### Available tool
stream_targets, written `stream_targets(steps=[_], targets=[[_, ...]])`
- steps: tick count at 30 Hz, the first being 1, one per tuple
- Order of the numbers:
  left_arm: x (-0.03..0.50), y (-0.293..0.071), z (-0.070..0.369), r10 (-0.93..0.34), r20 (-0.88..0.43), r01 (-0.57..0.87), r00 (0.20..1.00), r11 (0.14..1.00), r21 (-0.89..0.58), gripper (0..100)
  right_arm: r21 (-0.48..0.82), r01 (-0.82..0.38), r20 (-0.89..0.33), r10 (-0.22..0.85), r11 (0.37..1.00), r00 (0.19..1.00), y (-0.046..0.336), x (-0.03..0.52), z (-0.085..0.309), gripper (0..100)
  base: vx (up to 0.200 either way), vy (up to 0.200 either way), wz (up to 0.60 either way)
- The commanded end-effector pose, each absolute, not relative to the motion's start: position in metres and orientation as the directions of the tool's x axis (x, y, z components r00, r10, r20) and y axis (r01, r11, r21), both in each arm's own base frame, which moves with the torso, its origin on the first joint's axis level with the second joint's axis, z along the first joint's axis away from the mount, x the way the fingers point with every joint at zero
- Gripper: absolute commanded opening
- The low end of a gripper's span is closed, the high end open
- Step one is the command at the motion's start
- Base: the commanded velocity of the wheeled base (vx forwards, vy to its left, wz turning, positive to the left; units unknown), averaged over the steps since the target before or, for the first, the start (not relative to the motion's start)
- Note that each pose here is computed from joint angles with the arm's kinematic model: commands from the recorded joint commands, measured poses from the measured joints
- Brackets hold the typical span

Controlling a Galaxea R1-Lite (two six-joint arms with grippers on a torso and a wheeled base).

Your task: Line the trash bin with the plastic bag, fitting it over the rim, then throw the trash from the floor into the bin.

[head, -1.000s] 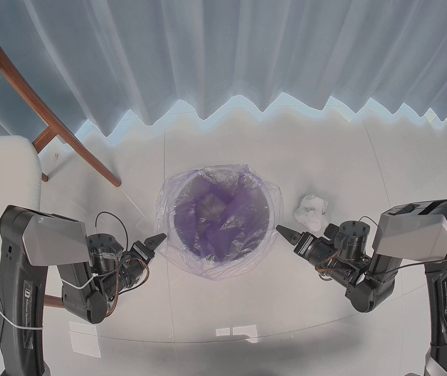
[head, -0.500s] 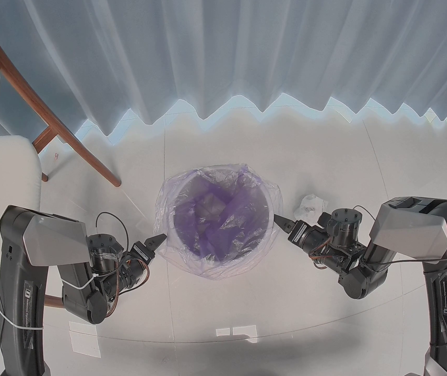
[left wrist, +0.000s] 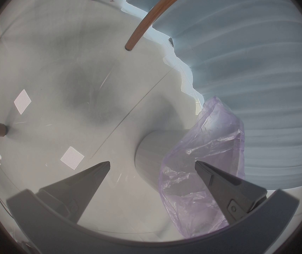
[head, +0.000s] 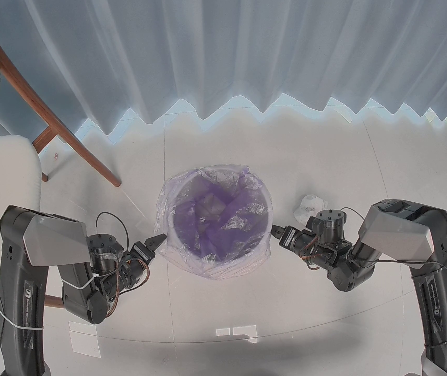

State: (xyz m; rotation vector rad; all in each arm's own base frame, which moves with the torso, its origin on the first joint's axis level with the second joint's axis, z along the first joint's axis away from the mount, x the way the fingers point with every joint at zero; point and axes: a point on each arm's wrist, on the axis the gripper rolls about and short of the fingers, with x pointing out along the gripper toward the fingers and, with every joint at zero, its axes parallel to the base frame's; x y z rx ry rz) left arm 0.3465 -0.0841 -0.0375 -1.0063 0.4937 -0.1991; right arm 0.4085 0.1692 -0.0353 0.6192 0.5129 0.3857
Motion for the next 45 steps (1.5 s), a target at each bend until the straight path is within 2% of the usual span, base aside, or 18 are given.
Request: stream_targets(steps=[1,8,10,13,15,18,21,24,26,29,32,45], targets=[[0.347,-0.084,-0.038,-0.382,-0.305,-0.065,0.873,0.528,-0.847,100,0.582,-0.162,-0.376,0.440,0.797,0.815,0.160,0.429,-0.051,100,0.000,0.000,0.00],[0.346,-0.084,-0.038,-0.383,-0.306,-0.065,0.872,0.529,-0.846,100,0.541,-0.111,-0.418,0.381,0.834,0.825,0.145,0.444,-0.055,100,0.000,0.000,0.00],[0.347,-0.084,-0.038,-0.383,-0.304,-0.063,0.872,0.529,-0.847,100,0.500,-0.075,-0.450,0.333,0.863,0.828,0.131,0.450,-0.061,100,0.000,0.000,0.00],[0.346,-0.084,-0.038,-0.383,-0.306,-0.065,0.872,0.529,-0.846,100,0.497,-0.054,-0.459,0.315,0.866,0.831,0.124,0.449,-0.059,100,0.000,0.000,0.00],[0.347,-0.084,-0.038,-0.383,-0.304,-0.063,0.872,0.529,-0.847,100,0.516,-0.026,-0.479,0.314,0.856,0.820,0.117,0.427,-0.042,100,0.000,0.000,0.00],[0.346,-0.084,-0.038,-0.383,-0.306,-0.065,0.872,0.529,-0.846,100,0.596,-0.009,-0.482,0.367,0.803,0.795,0.124,0.378,-0.014,100,0.000,0.000,0.00],[0.347,-0.084,-0.038,-0.383,-0.306,-0.065,0.872,0.529,-0.846,100,0.673,-0.079,-0.422,0.470,0.735,0.775,0.133,0.332,0.001,100,0.000,0.000,0.00],[0.347,-0.084,-0.038,-0.383,-0.304,-0.063,0.872,0.529,-0.847,100,0.692,-0.143,-0.365,0.514,0.707,0.776,0.140,0.307,-0.004,100,0.000,0.000,0.00],[0.347,-0.084,-0.038,-0.382,-0.305,-0.064,0.873,0.529,-0.846,100,0.699,-0.190,-0.315,0.535,0.689,0.784,0.141,0.298,-0.014,100,0.000,0.000,0.00],[0.347,-0.084,-0.038,-0.382,-0.305,-0.064,0.873,0.529,-0.846,100,0.688,-0.183,-0.343,0.536,0.703,0.772,0.142,0.296,-0.024,100,0.000,0.000,0.00],[0.347,-0.084,-0.038,-0.382,-0.305,-0.064,0.873,0.529,-0.846,100,0.704,-0.189,-0.338,0.557,0.684,0.759,0.150,0.297,-0.027,100,0.000,0.000,0.00],[0.347,-0.084,-0.038,-0.383,-0.304,-0.063,0.872,0.529,-0.847,100,0.738,-0.292,-0.253,0.650,0.608,0.716,0.190,0.290,-0.010,100,0.000,0.000,0.00]])
